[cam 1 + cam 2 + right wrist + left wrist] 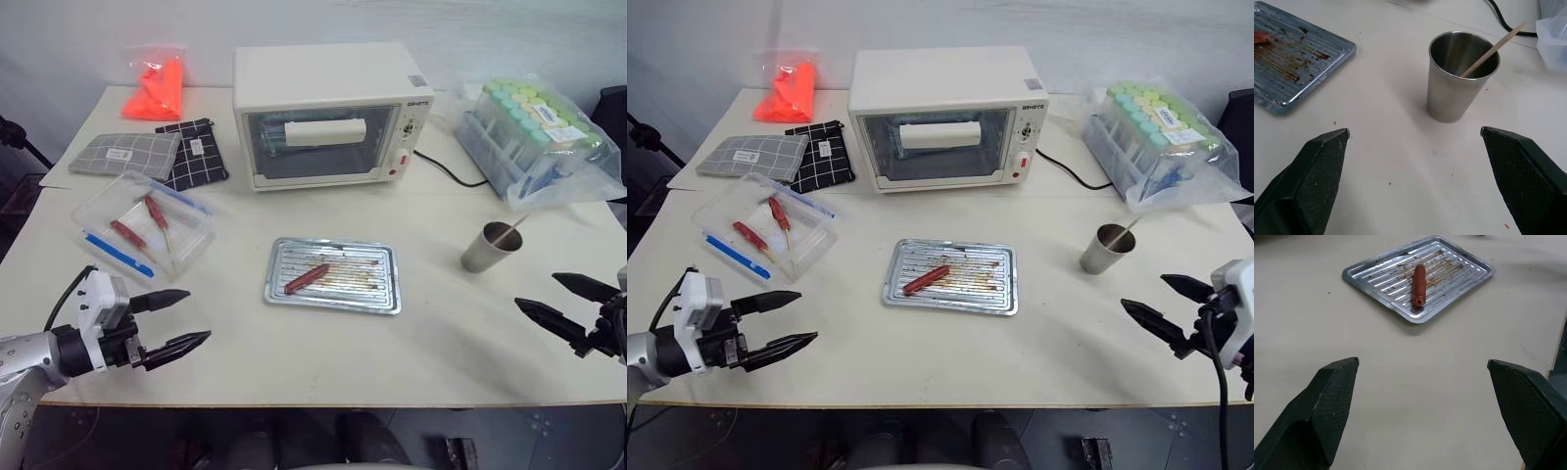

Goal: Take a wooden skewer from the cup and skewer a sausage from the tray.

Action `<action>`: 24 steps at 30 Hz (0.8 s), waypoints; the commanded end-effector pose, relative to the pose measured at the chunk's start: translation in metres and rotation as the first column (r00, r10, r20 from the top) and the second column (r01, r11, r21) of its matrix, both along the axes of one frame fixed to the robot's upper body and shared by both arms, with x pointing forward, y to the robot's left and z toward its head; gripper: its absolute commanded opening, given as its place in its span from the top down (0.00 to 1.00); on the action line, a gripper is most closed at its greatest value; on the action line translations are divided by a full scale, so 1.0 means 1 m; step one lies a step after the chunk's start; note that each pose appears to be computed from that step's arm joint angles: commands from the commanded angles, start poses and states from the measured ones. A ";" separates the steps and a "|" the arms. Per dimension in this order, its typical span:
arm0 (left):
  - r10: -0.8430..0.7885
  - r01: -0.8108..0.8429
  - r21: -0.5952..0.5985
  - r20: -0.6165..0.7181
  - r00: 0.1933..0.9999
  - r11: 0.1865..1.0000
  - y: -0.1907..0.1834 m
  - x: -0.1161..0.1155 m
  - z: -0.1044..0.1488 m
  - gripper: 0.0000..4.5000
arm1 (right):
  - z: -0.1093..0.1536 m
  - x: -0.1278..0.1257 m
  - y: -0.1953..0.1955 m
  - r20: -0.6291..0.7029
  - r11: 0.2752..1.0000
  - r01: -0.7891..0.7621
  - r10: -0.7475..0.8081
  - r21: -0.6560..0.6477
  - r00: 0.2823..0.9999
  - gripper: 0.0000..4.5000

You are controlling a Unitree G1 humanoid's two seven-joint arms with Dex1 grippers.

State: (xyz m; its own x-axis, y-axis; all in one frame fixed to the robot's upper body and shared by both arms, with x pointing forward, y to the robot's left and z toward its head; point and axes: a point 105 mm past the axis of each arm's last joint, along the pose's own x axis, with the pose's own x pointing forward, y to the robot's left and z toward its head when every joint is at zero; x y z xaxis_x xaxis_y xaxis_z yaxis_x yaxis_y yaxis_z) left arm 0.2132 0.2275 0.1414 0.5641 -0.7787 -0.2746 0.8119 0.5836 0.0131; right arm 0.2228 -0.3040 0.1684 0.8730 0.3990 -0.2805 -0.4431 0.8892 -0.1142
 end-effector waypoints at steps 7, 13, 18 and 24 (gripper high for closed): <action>0.003 -0.003 0.009 -0.005 1.000 1.000 -0.011 -0.004 -0.005 0.01 | 0.004 -0.001 0.001 0.026 1.000 0.009 -0.008 -0.030 1.000 0.00; 0.037 -0.037 -0.018 0.000 0.999 0.999 -0.010 0.003 -0.003 0.01 | -0.001 -0.003 0.001 0.003 1.000 0.022 -0.022 -0.003 1.000 0.00; 0.028 -0.028 -0.026 0.008 1.000 0.999 -0.015 0.007 0.000 0.01 | -0.008 -0.006 0.007 -0.009 0.999 0.031 -0.031 0.007 0.999 0.00; -0.046 0.046 -0.074 0.003 0.999 0.996 -0.029 0.009 0.012 0.01 | 0.005 0.000 0.004 0.058 0.989 0.104 -0.110 0.106 0.992 0.00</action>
State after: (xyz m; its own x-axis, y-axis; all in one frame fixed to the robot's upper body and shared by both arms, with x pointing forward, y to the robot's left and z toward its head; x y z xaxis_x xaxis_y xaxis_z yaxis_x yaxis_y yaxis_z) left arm 0.2234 0.2091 0.1414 0.5674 -0.7853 -0.2478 0.8056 0.5917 -0.0306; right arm 0.2214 -0.2986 0.1544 0.9011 0.3464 -0.2610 -0.3685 0.9288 -0.0395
